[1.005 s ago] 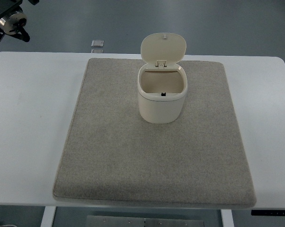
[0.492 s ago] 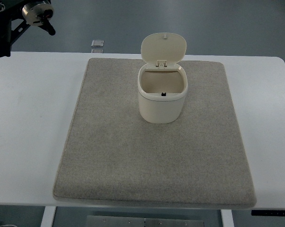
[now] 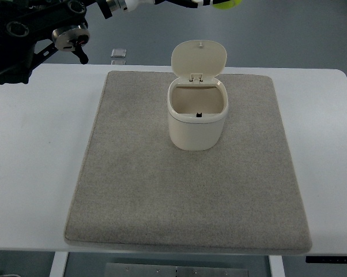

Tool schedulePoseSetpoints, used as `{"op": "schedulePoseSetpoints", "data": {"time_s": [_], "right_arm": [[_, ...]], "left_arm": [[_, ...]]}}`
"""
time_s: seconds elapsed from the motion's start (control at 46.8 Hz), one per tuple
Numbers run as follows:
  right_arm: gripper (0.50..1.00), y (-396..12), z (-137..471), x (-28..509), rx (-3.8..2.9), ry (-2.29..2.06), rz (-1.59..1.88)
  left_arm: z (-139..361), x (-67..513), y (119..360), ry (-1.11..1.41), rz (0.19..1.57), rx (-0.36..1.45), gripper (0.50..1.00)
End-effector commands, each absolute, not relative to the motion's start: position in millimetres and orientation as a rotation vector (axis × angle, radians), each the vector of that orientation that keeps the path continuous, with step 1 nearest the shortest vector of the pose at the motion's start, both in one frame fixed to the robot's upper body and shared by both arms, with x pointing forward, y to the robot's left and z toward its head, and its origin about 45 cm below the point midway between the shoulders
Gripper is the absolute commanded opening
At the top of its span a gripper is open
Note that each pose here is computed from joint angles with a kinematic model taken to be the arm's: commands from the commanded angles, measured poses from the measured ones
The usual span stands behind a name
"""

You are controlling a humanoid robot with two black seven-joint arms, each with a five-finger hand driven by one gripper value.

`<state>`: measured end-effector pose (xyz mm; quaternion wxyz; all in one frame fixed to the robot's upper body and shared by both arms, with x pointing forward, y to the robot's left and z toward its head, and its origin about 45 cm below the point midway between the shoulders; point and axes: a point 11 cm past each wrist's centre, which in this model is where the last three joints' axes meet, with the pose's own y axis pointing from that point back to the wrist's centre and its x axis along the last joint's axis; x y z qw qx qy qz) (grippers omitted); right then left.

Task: Put tennis ball into box with left hand
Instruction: 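Carry the ball over the open cream bin and lower it in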

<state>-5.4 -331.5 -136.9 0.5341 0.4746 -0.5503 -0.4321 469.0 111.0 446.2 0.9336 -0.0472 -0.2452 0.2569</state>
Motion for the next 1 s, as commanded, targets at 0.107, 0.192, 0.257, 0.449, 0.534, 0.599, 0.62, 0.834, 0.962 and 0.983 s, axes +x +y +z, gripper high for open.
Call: {"op": "schedulePoseSetpoints", "data": {"time_s": [0.107,0.192,0.257,0.449,0.534,0.599,0.62,0.834,0.962,0.983], "right_arm": [[0.901,-332,-137,-6,1.13,-1.311,-1.03],[0.901,-332,-137,-6,1.13,-1.311,-1.03],[0.901,-332,-137,-5,1.131,-1.312,-1.029],[0.901,-332,-137,-6,1.13,-1.311,-1.03],[0.901,-332,-137,-5,1.131,-1.312,-1.029],[0.901,-332,-137,-6,1.13,-1.311,-1.03],[0.901,-331,-137,-5,1.133,-1.311,-1.03],[0.901,-332,-137,-5,1.131,-1.312,-1.029],[0.901,-332,-137,-5,1.131,-1.312,-1.029],[0.901,-331,-137,-6,1.131,-1.31,-1.031]], "left_arm": [[441,460,101,-0.528,0.47,-0.068,0.5],[431,454,95,-0.538,0.432,-0.04,0.5],[425,449,92,-0.543,0.406,-0.02,0.5],[405,438,88,-0.55,0.341,0.047,0.5],[397,435,88,-0.544,0.329,0.068,0.5],[391,434,90,-0.54,0.321,0.091,0.5],[389,434,90,-0.538,0.32,0.097,0.5],[375,436,102,-0.534,0.324,0.155,0.5],[368,436,105,-0.528,0.319,0.181,0.5],[367,436,107,-0.528,0.319,0.186,0.5]]}}
